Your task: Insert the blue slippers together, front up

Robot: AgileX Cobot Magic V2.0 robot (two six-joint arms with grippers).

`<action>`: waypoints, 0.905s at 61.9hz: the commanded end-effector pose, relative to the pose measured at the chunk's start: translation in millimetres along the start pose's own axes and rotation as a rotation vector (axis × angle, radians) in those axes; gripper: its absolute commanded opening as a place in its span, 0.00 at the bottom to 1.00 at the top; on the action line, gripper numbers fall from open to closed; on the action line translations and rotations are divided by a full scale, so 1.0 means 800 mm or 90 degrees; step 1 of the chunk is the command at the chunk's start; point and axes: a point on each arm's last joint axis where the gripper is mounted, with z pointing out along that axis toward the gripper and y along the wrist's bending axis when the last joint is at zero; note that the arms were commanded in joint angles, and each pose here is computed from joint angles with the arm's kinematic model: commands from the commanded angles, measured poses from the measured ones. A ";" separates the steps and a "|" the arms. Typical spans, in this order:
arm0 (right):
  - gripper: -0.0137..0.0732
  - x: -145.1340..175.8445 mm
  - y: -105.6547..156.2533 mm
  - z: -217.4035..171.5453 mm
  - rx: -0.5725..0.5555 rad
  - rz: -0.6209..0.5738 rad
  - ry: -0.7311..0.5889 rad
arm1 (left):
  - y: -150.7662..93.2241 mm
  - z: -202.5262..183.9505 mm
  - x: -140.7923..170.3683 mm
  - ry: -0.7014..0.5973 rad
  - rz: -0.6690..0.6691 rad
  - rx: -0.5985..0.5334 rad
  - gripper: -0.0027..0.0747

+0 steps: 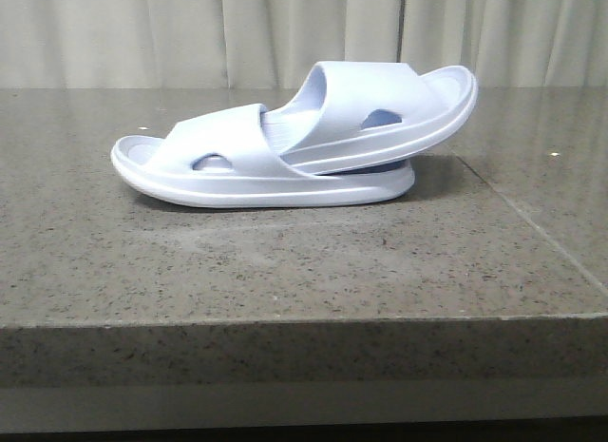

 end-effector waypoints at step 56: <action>0.08 -0.014 0.000 -0.003 0.004 0.004 -0.075 | -0.001 -0.002 -0.008 -0.055 -0.008 0.006 0.01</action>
